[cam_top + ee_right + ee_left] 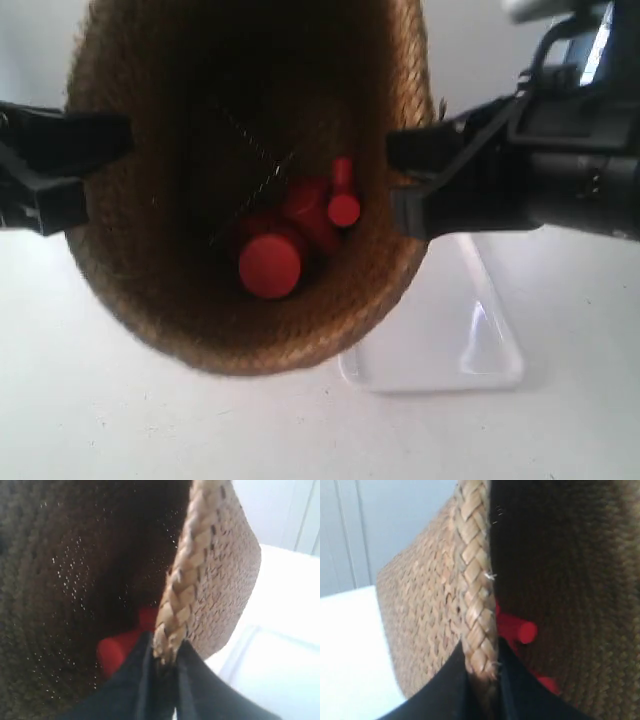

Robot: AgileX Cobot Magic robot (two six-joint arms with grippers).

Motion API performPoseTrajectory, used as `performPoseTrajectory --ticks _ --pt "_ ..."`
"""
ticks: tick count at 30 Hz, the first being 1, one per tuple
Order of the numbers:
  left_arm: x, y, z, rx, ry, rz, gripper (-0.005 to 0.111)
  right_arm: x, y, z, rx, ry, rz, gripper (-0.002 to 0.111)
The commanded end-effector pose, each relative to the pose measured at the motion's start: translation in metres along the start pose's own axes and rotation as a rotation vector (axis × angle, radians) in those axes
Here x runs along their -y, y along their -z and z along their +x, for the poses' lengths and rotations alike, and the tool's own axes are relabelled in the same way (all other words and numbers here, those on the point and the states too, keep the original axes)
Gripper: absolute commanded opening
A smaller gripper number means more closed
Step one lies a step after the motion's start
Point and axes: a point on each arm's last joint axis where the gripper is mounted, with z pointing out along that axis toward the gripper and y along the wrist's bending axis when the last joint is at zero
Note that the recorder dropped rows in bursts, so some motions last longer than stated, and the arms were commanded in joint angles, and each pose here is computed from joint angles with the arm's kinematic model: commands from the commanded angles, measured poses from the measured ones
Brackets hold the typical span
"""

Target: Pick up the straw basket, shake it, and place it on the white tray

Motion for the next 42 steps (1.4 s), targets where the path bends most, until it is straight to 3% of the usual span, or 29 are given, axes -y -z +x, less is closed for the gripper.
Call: performPoseTrajectory --ticks 1,4,7,10,13,16,18,22,24,26,28,30,33,36,39,41,42 --pt "0.016 0.031 -0.026 0.085 -0.041 0.106 0.0 -0.019 0.035 -0.023 0.082 -0.085 -0.111 0.0" --pt "0.008 0.025 -0.019 0.1 -0.105 0.036 0.0 -0.013 0.027 -0.017 0.163 0.059 -0.049 0.0" --pt "-0.005 0.004 -0.006 0.084 -0.055 -0.058 0.0 0.002 -0.006 0.0 0.098 0.088 0.028 0.0" --pt "0.012 0.018 -0.023 0.059 -0.016 0.075 0.0 -0.009 0.004 -0.01 0.011 -0.069 -0.041 0.0" --pt "0.025 0.034 -0.031 0.038 -0.086 0.177 0.0 -0.023 0.033 -0.023 0.102 -0.013 -0.117 0.0" --pt "0.013 0.011 -0.008 -0.015 -0.121 0.089 0.0 -0.015 0.017 -0.016 0.191 0.083 -0.047 0.0" --pt "0.003 -0.006 0.007 -0.054 -0.093 0.025 0.0 -0.003 -0.005 -0.006 0.141 0.078 0.01 0.0" --pt "0.017 0.012 -0.019 0.001 -0.052 0.111 0.0 -0.012 0.014 -0.023 0.041 -0.033 -0.04 0.0" --pt "0.02 0.026 -0.03 0.062 -0.097 0.118 0.0 -0.019 0.038 -0.034 0.144 0.002 -0.073 0.0" --pt "0.012 0.022 -0.021 0.073 -0.142 0.061 0.0 -0.014 0.034 -0.026 0.184 0.087 -0.038 0.0" --pt "0.001 0.0 0.0 0.015 -0.105 -0.011 0.0 -0.004 0.009 -0.004 0.119 0.112 0.014 0.0" --pt "-0.002 -0.007 0.006 -0.021 -0.044 -0.021 0.0 0.003 -0.01 0.011 0.009 0.066 0.04 0.0" --pt "0.012 0.008 -0.019 -0.026 0.001 0.088 0.0 -0.007 0.009 -0.002 -0.026 -0.102 -0.018 0.0" --pt "0.019 0.029 -0.041 0.029 -0.127 0.125 0.0 -0.016 0.043 -0.023 0.149 -0.079 -0.076 0.0" --pt "0.005 0.01 -0.021 0.014 -0.181 0.024 0.0 -0.005 0.023 -0.01 0.179 0.06 0.004 0.0" --pt "-0.006 -0.011 -0.004 -0.011 -0.102 -0.046 0.0 0.004 -0.001 0.004 0.12 0.038 0.041 0.0" --pt "-0.005 -0.012 -0.006 -0.023 -0.054 -0.031 0.0 0.004 -0.005 0.003 0.08 -0.043 0.037 0.0"
